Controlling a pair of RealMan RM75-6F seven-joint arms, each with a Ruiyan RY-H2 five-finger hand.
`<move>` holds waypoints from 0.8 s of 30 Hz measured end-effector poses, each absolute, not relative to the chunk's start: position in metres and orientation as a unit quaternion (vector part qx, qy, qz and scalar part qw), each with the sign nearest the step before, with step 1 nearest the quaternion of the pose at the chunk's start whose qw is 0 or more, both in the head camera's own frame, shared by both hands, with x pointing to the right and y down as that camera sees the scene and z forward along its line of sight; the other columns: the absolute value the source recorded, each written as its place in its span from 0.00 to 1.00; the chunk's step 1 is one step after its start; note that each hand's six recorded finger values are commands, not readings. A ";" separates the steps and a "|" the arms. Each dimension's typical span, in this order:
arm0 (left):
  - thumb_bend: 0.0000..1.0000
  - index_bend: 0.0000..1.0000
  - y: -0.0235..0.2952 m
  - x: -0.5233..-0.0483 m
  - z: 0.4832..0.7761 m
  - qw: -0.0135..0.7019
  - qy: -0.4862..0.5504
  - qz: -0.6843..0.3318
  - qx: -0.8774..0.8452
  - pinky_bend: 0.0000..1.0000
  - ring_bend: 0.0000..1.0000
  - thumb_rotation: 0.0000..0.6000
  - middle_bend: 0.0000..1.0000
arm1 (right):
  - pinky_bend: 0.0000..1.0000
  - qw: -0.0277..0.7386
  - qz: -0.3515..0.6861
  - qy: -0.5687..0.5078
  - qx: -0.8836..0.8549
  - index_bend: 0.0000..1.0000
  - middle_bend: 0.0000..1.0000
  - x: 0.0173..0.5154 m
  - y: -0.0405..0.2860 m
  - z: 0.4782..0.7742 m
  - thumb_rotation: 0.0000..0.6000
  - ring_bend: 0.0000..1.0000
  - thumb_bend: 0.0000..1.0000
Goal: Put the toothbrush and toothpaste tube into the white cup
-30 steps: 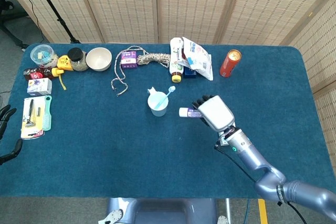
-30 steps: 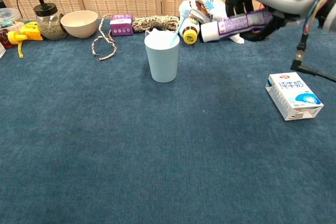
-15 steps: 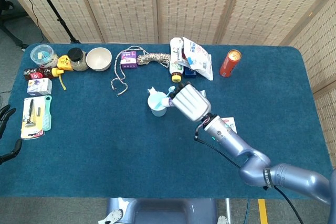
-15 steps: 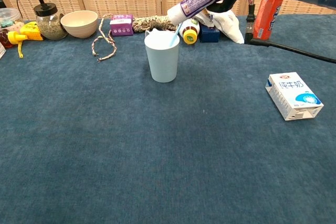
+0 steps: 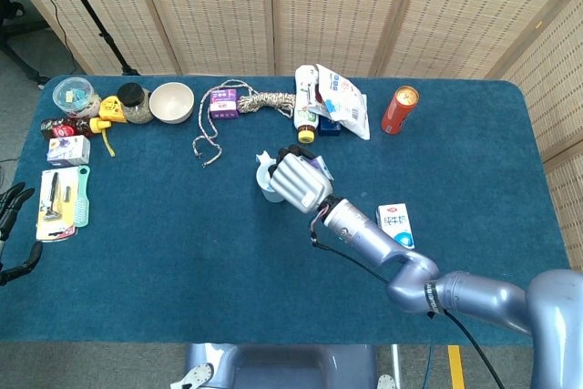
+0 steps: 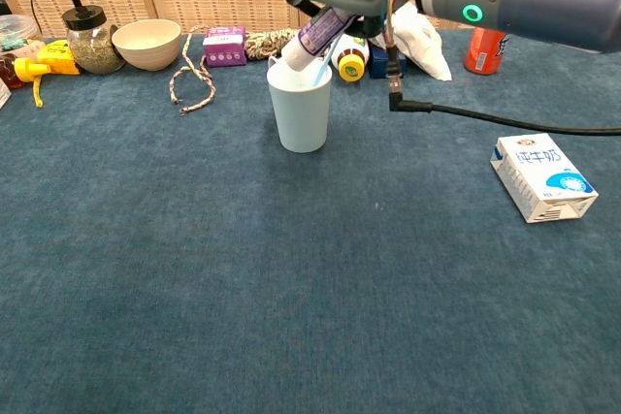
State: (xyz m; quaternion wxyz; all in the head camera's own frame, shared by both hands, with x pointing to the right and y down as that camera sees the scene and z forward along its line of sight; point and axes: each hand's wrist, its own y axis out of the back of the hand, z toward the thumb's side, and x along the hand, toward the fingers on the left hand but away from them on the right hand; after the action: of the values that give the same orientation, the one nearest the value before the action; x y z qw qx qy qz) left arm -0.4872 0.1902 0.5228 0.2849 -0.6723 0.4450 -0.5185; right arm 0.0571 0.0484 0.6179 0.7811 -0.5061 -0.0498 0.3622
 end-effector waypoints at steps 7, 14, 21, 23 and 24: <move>0.45 0.00 0.190 -0.487 0.523 0.281 0.441 -0.517 -0.678 0.00 0.00 1.00 0.00 | 0.68 0.807 0.359 -0.001 -0.470 0.64 0.61 0.041 0.054 0.632 1.00 0.52 0.68; 0.45 0.00 0.189 -0.488 0.525 0.276 0.439 -0.516 -0.682 0.00 0.00 1.00 0.00 | 0.68 0.820 0.359 0.036 -0.445 0.64 0.61 0.034 0.057 0.648 1.00 0.52 0.68; 0.45 0.00 0.188 -0.488 0.526 0.273 0.434 -0.516 -0.686 0.00 0.00 1.00 0.00 | 0.68 0.830 0.350 0.058 -0.429 0.64 0.61 0.025 0.063 0.659 1.00 0.52 0.68; 0.45 0.00 0.188 -0.488 0.526 0.273 0.433 -0.516 -0.687 0.00 0.00 1.00 0.00 | 0.68 0.833 0.348 0.061 -0.427 0.64 0.61 0.022 0.064 0.661 1.00 0.52 0.68; 0.45 0.00 0.188 -0.488 0.527 0.273 0.433 -0.516 -0.687 0.00 0.00 1.00 0.00 | 0.68 0.833 0.347 0.061 -0.426 0.64 0.61 0.020 0.064 0.661 1.00 0.51 0.68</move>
State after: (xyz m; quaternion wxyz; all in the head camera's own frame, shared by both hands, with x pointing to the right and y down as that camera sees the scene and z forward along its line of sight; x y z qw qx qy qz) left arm -0.4878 0.1879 0.5265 0.2725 -0.6873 0.4327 -0.5159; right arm 0.0202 0.0636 0.6615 0.8335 -0.4256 0.0614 0.3470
